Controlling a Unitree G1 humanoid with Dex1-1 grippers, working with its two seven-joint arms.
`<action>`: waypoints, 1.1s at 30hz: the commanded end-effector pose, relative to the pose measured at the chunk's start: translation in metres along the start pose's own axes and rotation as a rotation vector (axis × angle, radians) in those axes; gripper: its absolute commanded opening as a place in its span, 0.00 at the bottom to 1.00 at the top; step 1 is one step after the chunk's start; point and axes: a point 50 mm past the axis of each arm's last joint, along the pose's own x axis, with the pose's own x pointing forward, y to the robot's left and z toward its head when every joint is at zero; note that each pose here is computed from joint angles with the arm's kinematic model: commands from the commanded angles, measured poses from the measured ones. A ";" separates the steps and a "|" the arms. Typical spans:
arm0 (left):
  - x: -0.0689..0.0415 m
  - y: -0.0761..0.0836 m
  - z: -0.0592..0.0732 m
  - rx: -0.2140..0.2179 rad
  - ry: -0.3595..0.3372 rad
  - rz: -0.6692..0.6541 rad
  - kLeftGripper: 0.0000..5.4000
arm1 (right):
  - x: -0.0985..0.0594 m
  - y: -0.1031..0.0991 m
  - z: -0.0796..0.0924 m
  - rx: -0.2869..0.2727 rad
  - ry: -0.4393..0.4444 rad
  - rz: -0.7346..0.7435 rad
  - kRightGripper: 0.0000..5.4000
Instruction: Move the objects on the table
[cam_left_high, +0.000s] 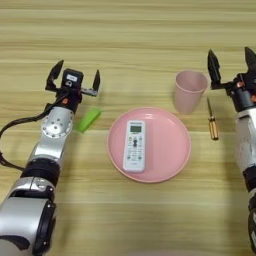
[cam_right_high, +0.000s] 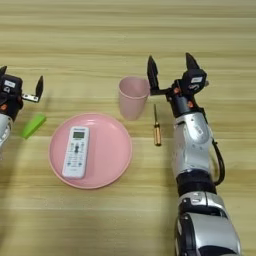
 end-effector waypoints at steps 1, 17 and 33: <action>0.003 0.001 0.003 0.012 -0.013 -0.004 1.00 | 0.006 -0.009 0.004 -0.082 -0.014 -0.050 1.00; 0.004 0.000 0.003 0.019 -0.013 -0.005 1.00 | 0.008 -0.029 -0.017 -0.175 0.162 -0.230 1.00; 0.004 0.000 0.003 0.022 -0.018 -0.002 1.00 | 0.006 -0.029 -0.031 -0.176 0.272 -0.252 1.00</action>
